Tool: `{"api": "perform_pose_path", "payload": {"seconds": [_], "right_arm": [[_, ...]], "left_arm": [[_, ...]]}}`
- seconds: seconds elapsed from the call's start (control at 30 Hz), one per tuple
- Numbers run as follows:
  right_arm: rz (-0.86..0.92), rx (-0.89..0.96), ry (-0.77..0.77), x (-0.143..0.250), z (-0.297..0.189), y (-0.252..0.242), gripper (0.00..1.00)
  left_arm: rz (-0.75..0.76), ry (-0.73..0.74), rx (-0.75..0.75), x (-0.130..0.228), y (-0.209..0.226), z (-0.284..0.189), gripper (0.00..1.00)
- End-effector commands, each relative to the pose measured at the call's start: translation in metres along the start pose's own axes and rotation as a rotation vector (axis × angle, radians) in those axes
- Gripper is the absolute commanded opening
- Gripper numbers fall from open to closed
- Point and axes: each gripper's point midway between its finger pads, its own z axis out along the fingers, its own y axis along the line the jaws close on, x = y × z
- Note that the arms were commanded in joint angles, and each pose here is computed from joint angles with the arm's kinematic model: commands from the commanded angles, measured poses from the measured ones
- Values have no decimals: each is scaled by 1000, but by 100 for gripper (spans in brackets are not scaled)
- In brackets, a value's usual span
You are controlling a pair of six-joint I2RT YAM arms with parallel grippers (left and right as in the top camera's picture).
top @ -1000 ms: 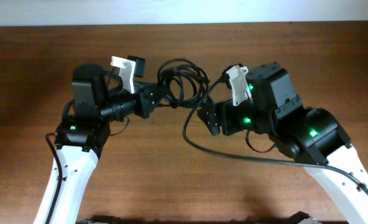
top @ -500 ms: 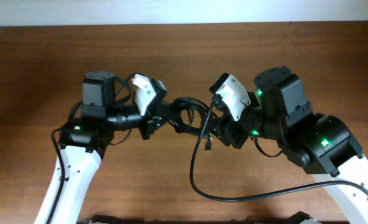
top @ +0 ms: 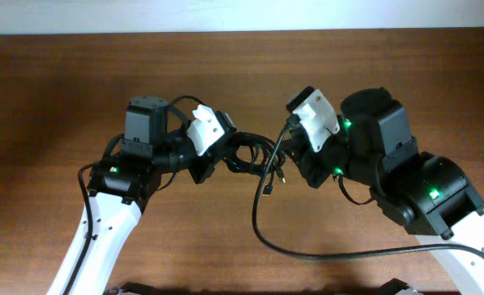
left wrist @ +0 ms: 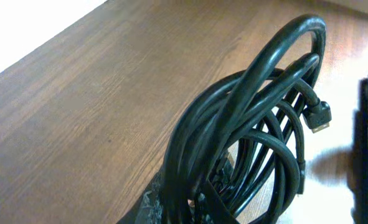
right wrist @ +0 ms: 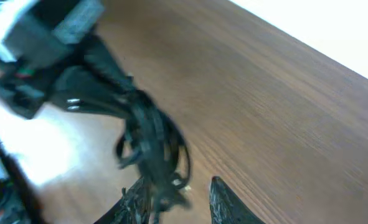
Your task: Untangle cables
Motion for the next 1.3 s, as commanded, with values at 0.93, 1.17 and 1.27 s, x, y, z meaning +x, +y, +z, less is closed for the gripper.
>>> {"api": "perform_pose_path", "payload": {"seconds": [0.93, 1.17, 1.27], "right_arm": [[77, -192, 76, 10, 11, 30, 25], [90, -110, 14, -5, 14, 16, 4], [94, -111, 31, -1, 14, 16, 4]], "left_arm": [[-44, -181, 17, -49, 4, -6, 0], [-56, -174, 38, -47, 1, -6, 0], [-53, -185, 67, -49, -4, -7, 0]]}}
